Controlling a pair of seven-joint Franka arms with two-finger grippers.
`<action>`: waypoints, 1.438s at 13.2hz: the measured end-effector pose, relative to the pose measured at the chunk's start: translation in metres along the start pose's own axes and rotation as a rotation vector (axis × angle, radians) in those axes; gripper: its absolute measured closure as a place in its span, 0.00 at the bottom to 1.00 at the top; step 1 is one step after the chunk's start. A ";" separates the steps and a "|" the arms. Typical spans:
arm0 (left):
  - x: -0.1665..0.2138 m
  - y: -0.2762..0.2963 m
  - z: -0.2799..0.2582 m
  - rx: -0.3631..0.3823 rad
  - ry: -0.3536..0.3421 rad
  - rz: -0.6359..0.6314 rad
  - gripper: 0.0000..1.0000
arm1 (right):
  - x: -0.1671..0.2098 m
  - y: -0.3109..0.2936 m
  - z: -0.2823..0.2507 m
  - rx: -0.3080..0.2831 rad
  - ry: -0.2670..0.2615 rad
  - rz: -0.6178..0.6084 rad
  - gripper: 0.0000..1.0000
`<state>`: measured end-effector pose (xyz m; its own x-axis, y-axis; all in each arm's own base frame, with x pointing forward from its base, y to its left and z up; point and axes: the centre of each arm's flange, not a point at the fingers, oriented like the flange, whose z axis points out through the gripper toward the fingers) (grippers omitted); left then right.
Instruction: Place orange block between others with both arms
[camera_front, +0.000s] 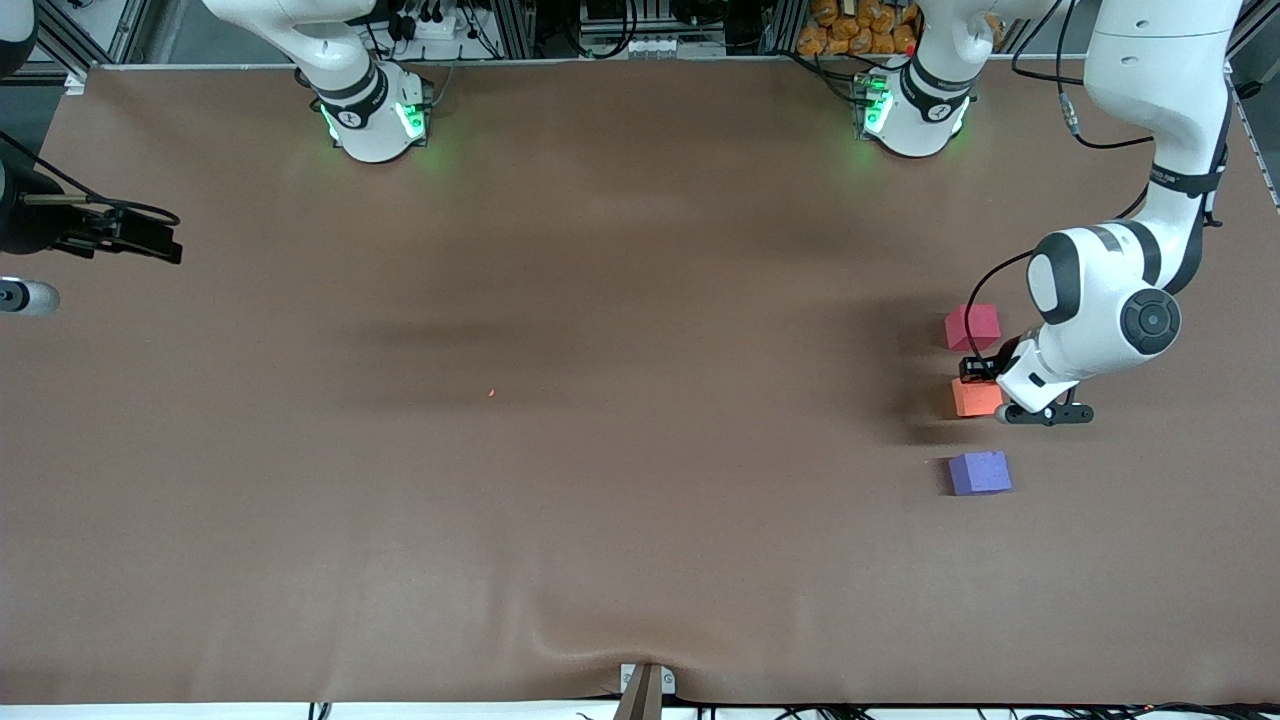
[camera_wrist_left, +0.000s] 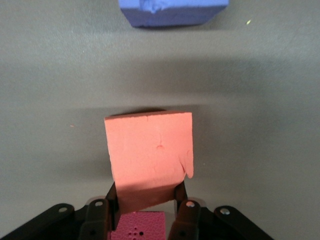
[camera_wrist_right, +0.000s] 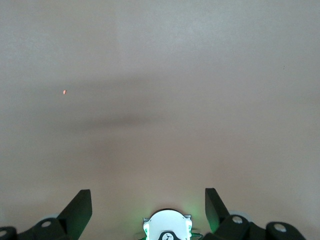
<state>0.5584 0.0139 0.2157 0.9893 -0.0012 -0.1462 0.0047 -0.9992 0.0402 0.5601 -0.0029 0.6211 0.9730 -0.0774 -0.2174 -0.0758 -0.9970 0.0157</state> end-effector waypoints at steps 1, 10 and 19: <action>-0.001 -0.001 0.004 0.000 -0.010 -0.002 0.56 | 0.000 0.001 -0.002 0.000 0.004 0.001 0.00; 0.005 -0.006 0.028 0.014 -0.024 0.003 0.00 | -0.001 0.002 -0.005 0.001 0.011 0.003 0.00; 0.024 0.012 -0.097 -0.040 -0.014 0.056 0.00 | -0.001 0.002 -0.005 0.001 0.011 0.003 0.00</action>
<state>0.5964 0.0054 0.3090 0.9860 -0.0580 -0.1564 -0.0446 -0.9951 0.0882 0.5602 -0.0044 0.6261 0.9752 -0.0803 -0.2064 -0.0789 -0.9968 0.0153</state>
